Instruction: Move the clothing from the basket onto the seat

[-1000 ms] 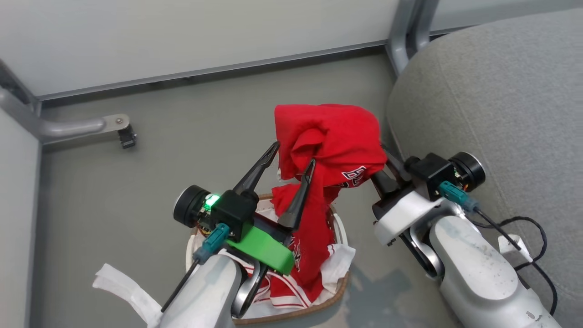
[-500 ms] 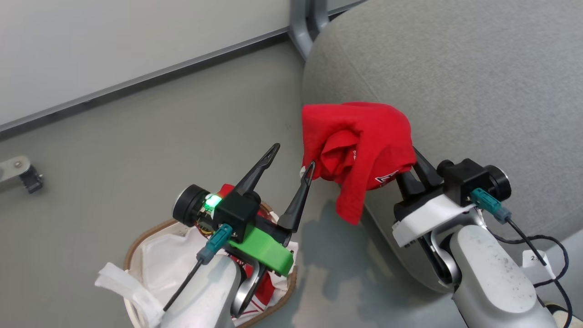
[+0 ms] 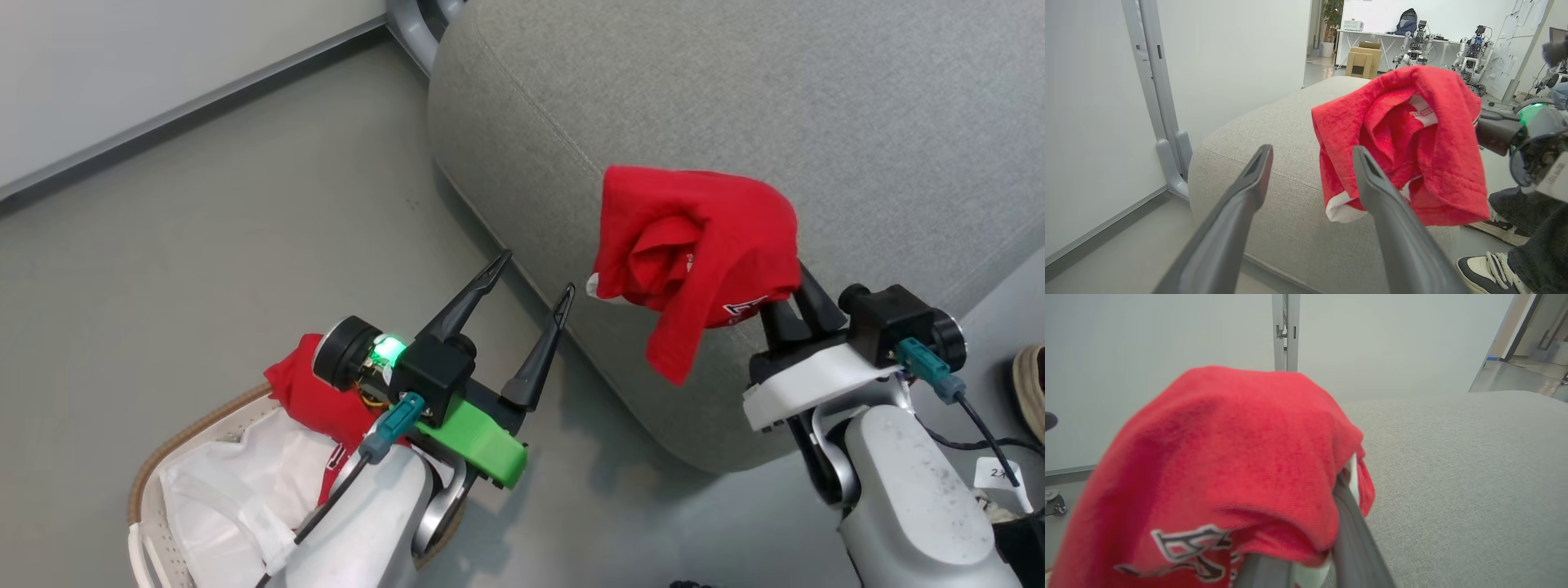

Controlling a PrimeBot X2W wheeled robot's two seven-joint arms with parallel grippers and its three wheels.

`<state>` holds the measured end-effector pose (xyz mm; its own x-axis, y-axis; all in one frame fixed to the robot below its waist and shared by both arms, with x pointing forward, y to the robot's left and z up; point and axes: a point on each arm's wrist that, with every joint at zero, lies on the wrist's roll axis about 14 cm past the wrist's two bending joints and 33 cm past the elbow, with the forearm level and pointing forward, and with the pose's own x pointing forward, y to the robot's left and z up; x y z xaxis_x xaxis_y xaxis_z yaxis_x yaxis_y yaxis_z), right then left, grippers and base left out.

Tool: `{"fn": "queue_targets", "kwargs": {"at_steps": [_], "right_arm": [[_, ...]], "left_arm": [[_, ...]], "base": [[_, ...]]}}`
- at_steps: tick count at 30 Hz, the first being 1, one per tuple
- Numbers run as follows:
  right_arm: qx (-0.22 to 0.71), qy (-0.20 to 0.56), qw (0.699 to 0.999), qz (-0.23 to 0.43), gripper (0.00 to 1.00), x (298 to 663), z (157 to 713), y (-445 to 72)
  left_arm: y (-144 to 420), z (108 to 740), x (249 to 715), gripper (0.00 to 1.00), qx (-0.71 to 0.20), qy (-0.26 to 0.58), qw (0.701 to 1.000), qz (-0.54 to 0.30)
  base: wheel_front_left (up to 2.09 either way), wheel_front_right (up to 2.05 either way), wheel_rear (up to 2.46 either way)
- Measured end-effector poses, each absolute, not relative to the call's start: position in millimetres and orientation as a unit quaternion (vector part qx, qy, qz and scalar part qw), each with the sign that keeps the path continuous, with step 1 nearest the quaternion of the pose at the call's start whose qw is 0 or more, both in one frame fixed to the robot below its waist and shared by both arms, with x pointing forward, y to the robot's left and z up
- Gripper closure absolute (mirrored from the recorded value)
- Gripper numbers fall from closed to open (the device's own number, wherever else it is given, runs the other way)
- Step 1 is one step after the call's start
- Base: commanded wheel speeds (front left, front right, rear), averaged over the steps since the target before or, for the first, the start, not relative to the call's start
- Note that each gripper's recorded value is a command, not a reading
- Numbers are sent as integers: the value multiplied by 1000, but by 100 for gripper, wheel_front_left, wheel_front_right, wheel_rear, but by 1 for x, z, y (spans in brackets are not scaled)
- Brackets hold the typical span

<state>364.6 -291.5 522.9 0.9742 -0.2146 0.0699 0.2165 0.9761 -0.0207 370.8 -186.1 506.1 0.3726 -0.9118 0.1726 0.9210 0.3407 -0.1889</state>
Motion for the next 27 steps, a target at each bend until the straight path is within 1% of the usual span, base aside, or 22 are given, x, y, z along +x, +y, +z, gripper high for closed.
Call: {"fn": "queue_targets", "kwargs": {"at_steps": [3,10,16,22,27], "right_arm": [[-42,-16,991,-124,100,366,518,-311],[-131,9,978,-160,100,390,531,-373],[-200,17,960,-193,100,423,554,-425],[-235,30,949,-208,100,462,559,-454],[-248,54,941,-223,100,485,543,-471]], "left_arm": [[-188,497,373,0,-131,-9,816,-563],[-185,470,387,0,-129,13,816,-563],[-175,444,408,0,-126,26,823,-553],[-158,415,431,0,-125,44,837,-532],[-147,398,444,0,-132,53,846,-514]], "base": [[0,0,0],[0,0,0],[0,0,0],[0,0,0],[0,0,0]]}}
